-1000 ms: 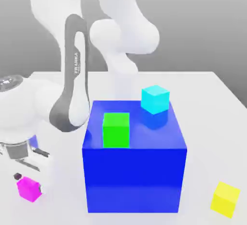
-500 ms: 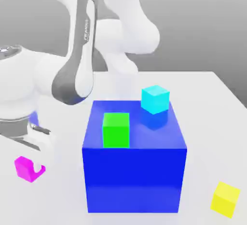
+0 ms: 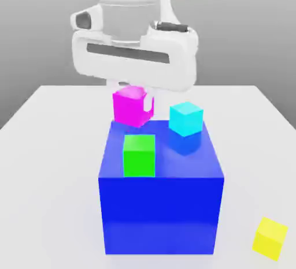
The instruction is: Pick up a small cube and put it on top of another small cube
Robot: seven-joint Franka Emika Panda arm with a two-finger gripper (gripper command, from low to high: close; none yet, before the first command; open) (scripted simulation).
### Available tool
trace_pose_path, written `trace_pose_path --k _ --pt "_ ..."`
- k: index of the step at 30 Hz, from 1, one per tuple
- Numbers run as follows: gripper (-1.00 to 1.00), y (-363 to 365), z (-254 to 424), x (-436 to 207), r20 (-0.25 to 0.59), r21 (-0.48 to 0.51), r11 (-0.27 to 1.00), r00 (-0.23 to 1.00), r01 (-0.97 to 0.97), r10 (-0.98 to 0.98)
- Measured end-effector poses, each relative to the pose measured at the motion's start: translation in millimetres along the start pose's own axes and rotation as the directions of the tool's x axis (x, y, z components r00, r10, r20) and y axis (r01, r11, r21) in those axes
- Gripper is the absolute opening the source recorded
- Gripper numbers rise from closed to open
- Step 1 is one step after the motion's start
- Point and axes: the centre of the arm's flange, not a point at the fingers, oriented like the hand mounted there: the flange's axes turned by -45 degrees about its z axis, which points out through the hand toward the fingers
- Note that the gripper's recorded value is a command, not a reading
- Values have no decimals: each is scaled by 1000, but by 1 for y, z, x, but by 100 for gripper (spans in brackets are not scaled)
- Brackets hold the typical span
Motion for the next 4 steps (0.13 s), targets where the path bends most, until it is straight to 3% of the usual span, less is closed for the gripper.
trace_pose_path --k 1,4 --pt "100 0 13 -1 0 0 1000 1000 0 0" --pt "100 0 13 -1 0 0 1000 1000 0 0"
